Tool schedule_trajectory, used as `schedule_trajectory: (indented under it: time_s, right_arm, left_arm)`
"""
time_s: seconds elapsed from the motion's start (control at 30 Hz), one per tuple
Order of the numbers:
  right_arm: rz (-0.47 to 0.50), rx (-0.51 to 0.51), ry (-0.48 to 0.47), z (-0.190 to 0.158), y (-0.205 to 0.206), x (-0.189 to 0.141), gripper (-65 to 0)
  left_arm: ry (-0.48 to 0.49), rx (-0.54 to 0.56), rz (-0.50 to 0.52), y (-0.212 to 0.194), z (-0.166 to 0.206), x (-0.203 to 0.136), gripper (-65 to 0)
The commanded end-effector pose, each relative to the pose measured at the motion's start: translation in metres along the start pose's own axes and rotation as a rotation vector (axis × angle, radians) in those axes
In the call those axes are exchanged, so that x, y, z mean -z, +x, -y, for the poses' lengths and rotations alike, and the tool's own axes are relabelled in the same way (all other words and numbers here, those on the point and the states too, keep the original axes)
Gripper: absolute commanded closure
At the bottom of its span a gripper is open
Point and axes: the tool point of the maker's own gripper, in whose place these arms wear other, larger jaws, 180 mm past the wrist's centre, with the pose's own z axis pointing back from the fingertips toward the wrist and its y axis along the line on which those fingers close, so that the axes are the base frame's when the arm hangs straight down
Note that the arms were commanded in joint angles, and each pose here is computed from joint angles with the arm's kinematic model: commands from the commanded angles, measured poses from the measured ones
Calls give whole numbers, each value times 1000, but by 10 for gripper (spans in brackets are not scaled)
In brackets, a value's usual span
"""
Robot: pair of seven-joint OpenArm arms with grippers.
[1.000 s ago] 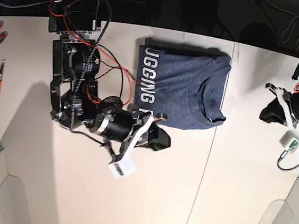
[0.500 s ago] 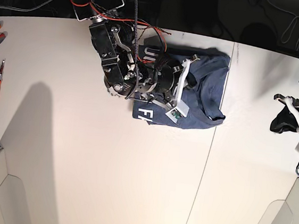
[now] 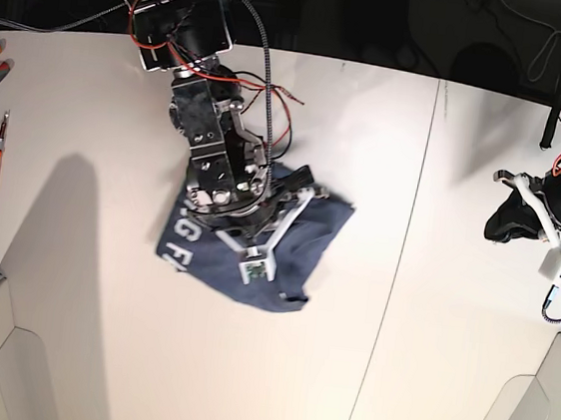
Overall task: Layout the t-shirt on the table in an organized manner, then fold the t-shirt properly
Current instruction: 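Grasp the folded shirt with the right gripper and drag it beside the tools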
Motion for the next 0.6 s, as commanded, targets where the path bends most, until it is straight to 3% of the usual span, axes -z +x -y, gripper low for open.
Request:
schedule_trajectory:
  time_s: [0.0, 0.2, 0.47, 0.57]
  right_arm:
    - [-30, 31, -77, 24, -4, 0, 0]
    - [-41, 304, -261, 105, -24, -5, 0]
    - [63, 649, -253, 155, -26, -11, 0]
    - [124, 723, -270, 170, -15, -15, 0]
  left_arm:
    - [-2, 15, 46, 15, -1, -4, 0]
    - [-17, 12, 56, 17, 2, -4, 0]
    - [-44, -6, 80, 21, 7, -4, 0]
    - [-70, 23, 83, 22, 11, -4, 0]
